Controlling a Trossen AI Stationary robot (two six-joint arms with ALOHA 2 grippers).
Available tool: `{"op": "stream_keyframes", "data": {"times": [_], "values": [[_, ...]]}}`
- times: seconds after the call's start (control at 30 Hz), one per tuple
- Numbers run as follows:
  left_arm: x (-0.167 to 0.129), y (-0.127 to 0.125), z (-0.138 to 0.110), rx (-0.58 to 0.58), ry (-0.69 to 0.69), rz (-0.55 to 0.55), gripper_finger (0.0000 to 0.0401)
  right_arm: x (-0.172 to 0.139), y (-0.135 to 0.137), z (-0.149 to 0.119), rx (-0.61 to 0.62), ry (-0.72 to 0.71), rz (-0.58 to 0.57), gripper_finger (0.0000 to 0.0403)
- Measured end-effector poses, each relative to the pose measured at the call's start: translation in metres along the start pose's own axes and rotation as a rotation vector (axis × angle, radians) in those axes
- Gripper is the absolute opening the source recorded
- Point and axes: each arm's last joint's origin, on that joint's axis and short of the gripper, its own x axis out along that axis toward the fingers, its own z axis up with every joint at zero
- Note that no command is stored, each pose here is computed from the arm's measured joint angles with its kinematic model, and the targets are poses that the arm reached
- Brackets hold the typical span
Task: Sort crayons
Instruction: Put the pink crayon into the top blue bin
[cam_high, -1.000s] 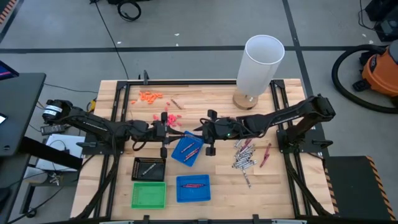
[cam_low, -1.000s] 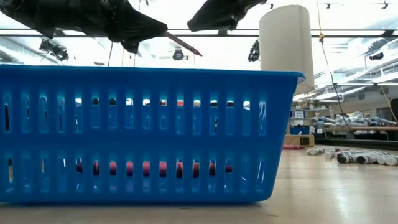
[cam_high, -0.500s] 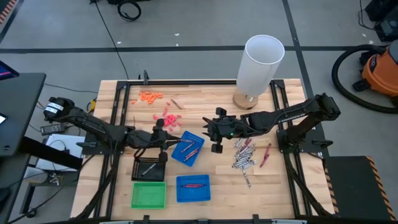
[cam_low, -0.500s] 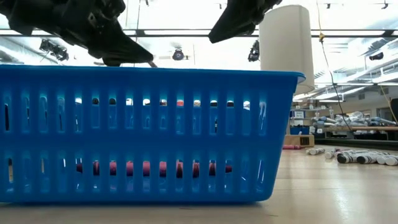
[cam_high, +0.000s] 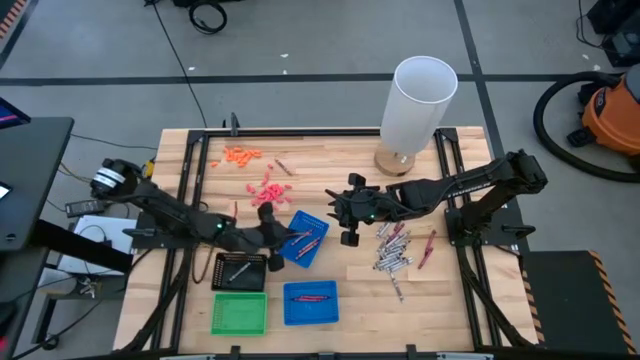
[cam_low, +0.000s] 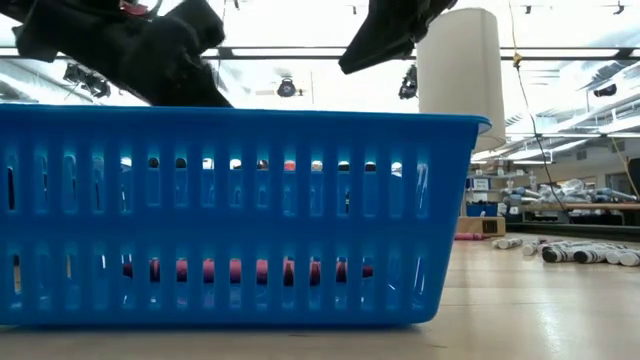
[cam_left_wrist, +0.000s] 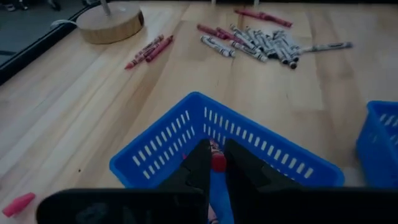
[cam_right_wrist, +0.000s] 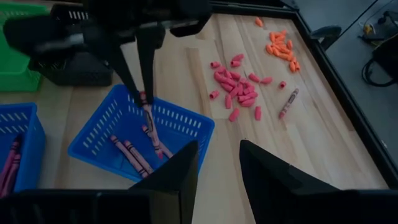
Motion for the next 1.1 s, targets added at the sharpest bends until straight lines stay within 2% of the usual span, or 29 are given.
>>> {"op": "stream_keyframes", "data": {"times": [0.2, 0.4, 0.9, 1.1], "values": [[0.018, -0.009, -0.003, 0.083, 0.041, 0.082, 0.0034, -0.001, 0.002, -0.001, 0.000, 0.004, 0.005, 0.0126], [0.021, -0.010, -0.007, 0.105, 0.058, 0.080, 0.0040, -0.002, 0.005, -0.001, -0.003, 0.004, 0.013, 0.0126], [0.021, -0.010, -0.006, 0.103, 0.053, 0.072, 0.0140, -0.002, 0.006, -0.001, -0.013, 0.004, 0.015, 0.0126], [0.021, -0.010, -0.006, 0.119, 0.052, 0.070, 0.0155, -0.002, 0.006, -0.002, -0.021, 0.005, 0.009, 0.0126]]}}
